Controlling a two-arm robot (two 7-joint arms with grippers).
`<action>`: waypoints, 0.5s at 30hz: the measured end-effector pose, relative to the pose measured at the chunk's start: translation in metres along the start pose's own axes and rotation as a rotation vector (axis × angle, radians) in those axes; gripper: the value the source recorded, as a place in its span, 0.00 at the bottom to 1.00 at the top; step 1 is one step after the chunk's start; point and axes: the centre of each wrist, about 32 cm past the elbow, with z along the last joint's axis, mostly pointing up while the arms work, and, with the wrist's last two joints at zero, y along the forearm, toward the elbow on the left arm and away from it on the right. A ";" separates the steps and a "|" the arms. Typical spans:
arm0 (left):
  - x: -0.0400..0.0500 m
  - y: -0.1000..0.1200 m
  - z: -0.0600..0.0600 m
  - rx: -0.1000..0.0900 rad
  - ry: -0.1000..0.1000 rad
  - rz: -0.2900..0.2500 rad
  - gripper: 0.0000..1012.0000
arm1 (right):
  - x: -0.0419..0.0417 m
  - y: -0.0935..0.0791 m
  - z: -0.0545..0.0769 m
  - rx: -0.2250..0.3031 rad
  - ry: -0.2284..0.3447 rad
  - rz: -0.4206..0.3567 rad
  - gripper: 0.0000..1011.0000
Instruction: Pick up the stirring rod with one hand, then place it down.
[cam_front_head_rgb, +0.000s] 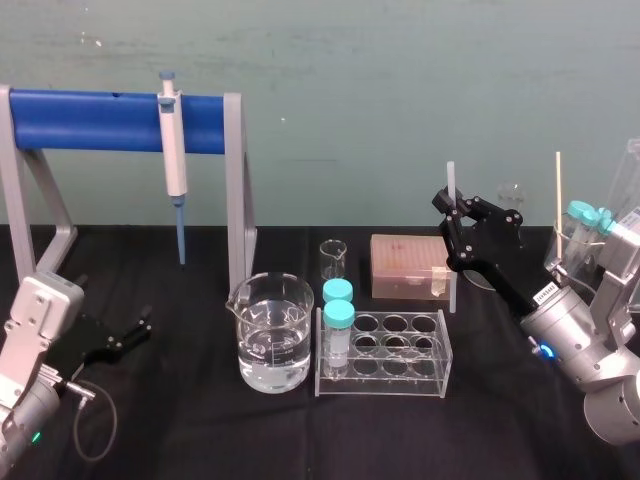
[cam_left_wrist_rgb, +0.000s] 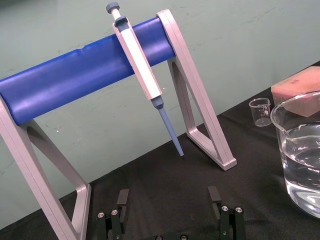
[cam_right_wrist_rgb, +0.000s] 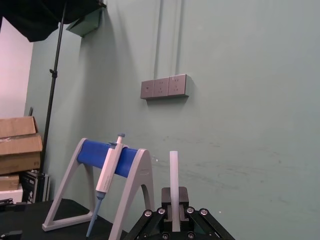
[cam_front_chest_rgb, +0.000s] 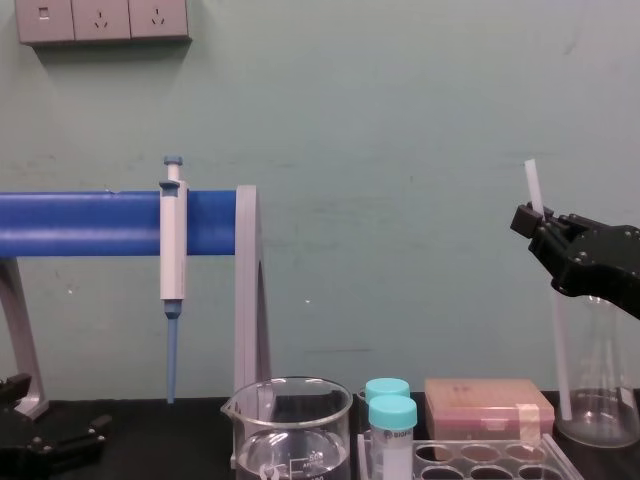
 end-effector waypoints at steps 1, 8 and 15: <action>0.0000 0.000 0.000 0.000 0.000 0.000 0.99 | 0.0000 0.000 0.000 0.000 0.000 0.000 0.07; 0.0000 0.000 0.000 0.000 0.000 0.000 0.99 | 0.0000 0.000 0.000 0.000 0.000 0.000 0.07; 0.0000 0.000 0.000 0.000 0.000 0.000 0.99 | 0.0000 0.000 0.000 0.000 0.000 0.000 0.07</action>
